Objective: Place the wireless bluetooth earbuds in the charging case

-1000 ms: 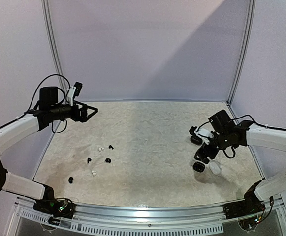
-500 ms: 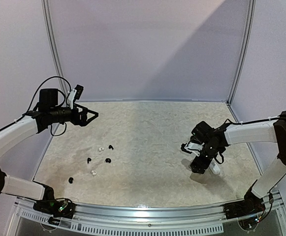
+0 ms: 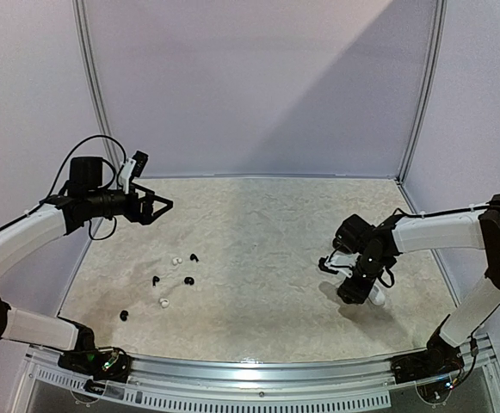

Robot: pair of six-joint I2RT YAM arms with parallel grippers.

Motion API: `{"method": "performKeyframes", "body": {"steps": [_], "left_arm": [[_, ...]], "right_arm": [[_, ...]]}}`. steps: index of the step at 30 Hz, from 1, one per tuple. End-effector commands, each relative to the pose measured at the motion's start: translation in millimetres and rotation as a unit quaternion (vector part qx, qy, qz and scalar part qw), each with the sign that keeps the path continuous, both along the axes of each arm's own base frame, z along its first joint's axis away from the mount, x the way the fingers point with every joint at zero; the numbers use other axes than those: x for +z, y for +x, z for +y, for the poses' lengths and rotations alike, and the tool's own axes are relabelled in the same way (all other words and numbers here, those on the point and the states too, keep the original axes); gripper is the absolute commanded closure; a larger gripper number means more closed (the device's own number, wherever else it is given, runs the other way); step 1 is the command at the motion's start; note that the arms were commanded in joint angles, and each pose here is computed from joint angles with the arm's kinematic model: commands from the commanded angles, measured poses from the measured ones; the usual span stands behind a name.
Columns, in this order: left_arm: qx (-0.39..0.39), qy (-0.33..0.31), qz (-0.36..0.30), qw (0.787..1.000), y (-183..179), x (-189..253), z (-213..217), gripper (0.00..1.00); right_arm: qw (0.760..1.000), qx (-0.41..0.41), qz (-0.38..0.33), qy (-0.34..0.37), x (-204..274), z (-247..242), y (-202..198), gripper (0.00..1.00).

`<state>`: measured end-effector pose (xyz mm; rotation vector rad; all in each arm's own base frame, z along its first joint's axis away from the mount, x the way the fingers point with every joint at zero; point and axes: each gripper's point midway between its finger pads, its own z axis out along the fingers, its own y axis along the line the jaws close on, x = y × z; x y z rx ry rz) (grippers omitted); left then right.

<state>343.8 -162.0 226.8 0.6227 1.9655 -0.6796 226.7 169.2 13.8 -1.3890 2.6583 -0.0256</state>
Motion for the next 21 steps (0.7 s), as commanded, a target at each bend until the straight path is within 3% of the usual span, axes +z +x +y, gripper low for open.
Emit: {"method": "performKeyframes", "body": {"steps": [1, 6, 11, 14, 17, 20, 21], "left_arm": [[-0.009, 0.004, -0.001, 1.000, -5.8, -1.6, -3.3, 0.01], [0.000, -0.009, 0.010, 1.000, -4.8, 3.8, -3.5, 0.01], [0.009, -0.060, 0.027, 0.998, -1.5, 26.2, -9.2, 0.11], [0.017, -0.099, 0.056, 0.993, -0.9, 37.9, -13.2, 0.22], [-0.010, -0.122, 0.068, 0.990, -9.5, 49.4, -24.2, 0.29], [-0.054, -0.114, 0.048, 0.991, -20.8, 68.5, -41.1, 0.32], [-0.070, -0.110, 0.045, 0.991, -24.9, 72.8, -47.4, 0.34]], "right_arm": [[1.000, 0.003, 0.000, 0.003, 0.6, 1.5, -0.4, 0.52], [0.999, -0.008, -0.042, 0.012, 11.2, 5.5, 16.2, 0.65], [0.975, 0.001, -0.196, 0.104, 91.0, 44.5, 60.1, 0.70], [0.919, 0.046, -0.331, 0.209, 174.2, 97.4, 78.2, 0.71], [0.844, 0.099, -0.435, 0.296, 251.5, 146.9, 77.0, 0.73], [0.796, 0.134, -0.491, 0.329, 300.5, 193.7, 74.0, 0.74], [0.790, 0.154, -0.499, 0.321, 302.0, 213.3, 75.4, 0.75]]}}
